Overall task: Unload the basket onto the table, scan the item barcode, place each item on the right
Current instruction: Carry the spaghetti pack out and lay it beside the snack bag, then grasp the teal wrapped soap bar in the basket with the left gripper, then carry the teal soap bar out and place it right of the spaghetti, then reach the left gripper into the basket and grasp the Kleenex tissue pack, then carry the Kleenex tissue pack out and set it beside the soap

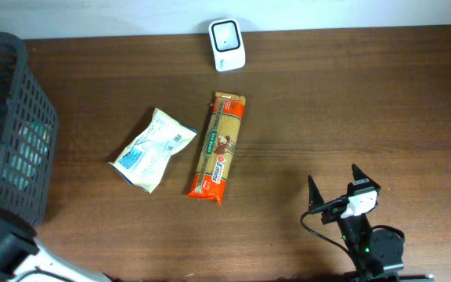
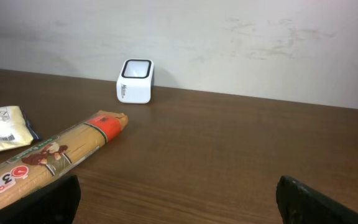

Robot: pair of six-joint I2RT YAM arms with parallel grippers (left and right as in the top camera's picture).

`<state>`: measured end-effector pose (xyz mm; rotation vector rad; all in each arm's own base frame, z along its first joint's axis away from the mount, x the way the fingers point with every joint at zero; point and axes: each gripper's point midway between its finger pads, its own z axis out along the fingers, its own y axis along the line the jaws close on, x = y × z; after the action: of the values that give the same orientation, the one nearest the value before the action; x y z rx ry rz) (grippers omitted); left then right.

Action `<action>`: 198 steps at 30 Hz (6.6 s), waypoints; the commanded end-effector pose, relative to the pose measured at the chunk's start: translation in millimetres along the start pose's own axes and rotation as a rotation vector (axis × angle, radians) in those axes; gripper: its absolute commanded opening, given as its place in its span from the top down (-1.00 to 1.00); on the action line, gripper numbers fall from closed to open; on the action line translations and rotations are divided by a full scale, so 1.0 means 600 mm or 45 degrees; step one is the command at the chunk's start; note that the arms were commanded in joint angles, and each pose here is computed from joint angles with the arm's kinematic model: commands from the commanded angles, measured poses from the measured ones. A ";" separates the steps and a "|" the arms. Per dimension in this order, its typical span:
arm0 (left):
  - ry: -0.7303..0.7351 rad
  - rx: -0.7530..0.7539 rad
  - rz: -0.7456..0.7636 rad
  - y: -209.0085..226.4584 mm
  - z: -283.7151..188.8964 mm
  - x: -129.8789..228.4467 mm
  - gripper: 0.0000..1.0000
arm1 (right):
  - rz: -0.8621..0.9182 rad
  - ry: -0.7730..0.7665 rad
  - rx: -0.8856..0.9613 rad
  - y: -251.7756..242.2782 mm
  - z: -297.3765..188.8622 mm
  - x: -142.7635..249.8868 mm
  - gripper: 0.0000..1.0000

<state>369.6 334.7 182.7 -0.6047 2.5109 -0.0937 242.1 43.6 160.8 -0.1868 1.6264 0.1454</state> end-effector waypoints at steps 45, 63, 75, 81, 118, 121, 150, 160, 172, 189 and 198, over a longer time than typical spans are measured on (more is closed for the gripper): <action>0.192 0.985 0.845 -0.886 -0.141 0.169 1.00 | 0.010 0.003 0.009 -0.002 0.000 0.004 -0.97; 0.309 1.066 1.023 -1.113 -0.003 0.365 -0.77 | 0.010 0.003 0.009 -0.002 0.000 0.004 -0.97; -0.419 0.371 0.499 -0.618 -0.263 -0.096 -0.99 | 0.010 0.003 0.009 -0.002 0.000 0.004 -0.97; -0.519 0.063 0.125 -0.376 -0.283 -0.171 -0.98 | 0.010 0.003 0.009 -0.002 0.000 0.004 -0.97; -0.011 -0.158 -0.223 -0.084 0.256 0.079 -0.55 | 0.010 0.003 0.009 -0.002 0.000 0.004 -0.97; -0.078 0.076 -0.267 -0.130 0.206 0.015 -0.53 | 0.010 0.003 0.009 -0.002 0.000 0.004 -0.97; 0.404 0.135 -0.447 -0.100 0.278 0.063 -0.67 | 0.010 0.003 0.009 -0.002 0.000 0.004 -0.97; 0.495 -0.010 -0.376 -0.102 0.320 0.101 0.60 | 0.010 0.003 0.009 -0.002 0.000 0.004 -0.97; 0.112 -0.010 -0.275 -0.137 0.087 -0.082 0.97 | 0.010 0.003 0.009 -0.002 0.000 0.004 -0.97; -0.134 0.469 0.685 -0.690 -0.272 0.041 1.00 | 0.010 0.003 0.009 -0.002 0.000 0.004 -0.97; 0.394 0.635 1.169 -0.935 -0.010 0.383 1.00 | 0.010 0.003 0.009 -0.002 0.000 0.004 -0.97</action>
<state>440.0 -231.3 224.5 0.6695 2.6276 -0.4523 242.1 43.6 160.9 -0.1865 1.6261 0.1457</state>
